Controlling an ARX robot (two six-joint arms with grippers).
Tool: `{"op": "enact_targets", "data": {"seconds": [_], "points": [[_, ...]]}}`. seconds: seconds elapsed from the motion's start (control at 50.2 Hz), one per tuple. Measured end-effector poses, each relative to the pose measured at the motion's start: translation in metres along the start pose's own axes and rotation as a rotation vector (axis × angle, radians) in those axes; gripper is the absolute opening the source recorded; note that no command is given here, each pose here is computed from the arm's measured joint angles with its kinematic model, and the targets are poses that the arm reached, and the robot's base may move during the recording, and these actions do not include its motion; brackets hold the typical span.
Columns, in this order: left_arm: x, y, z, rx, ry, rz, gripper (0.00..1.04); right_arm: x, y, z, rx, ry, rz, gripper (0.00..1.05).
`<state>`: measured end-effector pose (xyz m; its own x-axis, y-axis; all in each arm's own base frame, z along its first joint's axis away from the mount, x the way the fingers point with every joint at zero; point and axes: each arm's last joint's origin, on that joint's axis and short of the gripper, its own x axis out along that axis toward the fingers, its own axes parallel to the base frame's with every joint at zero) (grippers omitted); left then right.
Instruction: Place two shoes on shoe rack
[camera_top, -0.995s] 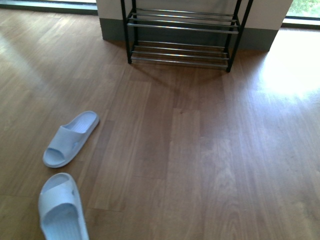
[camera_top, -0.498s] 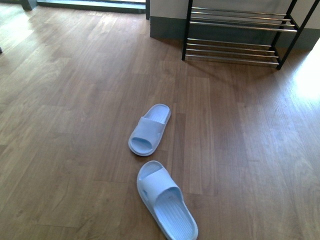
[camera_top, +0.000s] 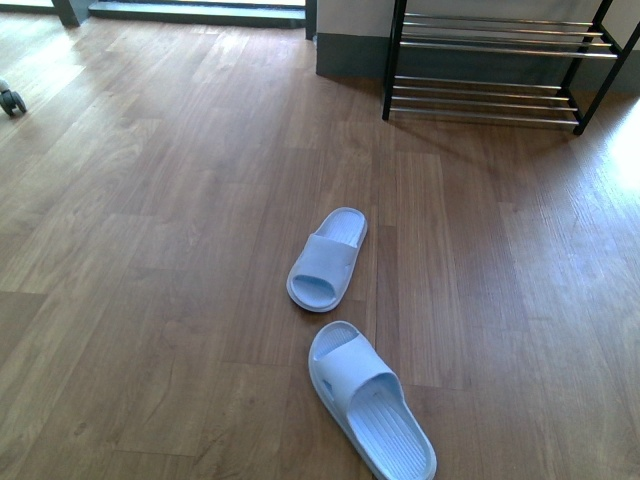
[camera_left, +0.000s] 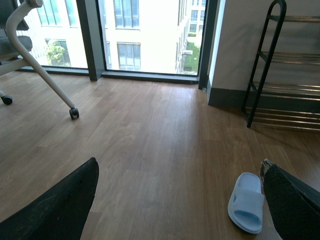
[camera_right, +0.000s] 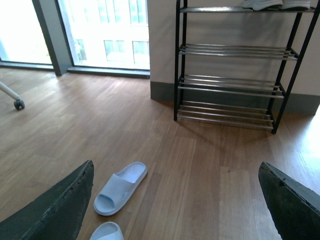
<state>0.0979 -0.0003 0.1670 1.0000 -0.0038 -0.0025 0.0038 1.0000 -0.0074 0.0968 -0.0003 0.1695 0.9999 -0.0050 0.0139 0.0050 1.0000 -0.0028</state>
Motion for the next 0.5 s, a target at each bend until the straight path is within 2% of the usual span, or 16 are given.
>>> {"op": "enact_targets", "data": {"seconds": [0.498], "points": [[0.0,0.0001,-0.0002,0.0,0.001,0.003,0.95,0.0,0.0001,0.0,0.0,0.0,0.004,0.96]]}}
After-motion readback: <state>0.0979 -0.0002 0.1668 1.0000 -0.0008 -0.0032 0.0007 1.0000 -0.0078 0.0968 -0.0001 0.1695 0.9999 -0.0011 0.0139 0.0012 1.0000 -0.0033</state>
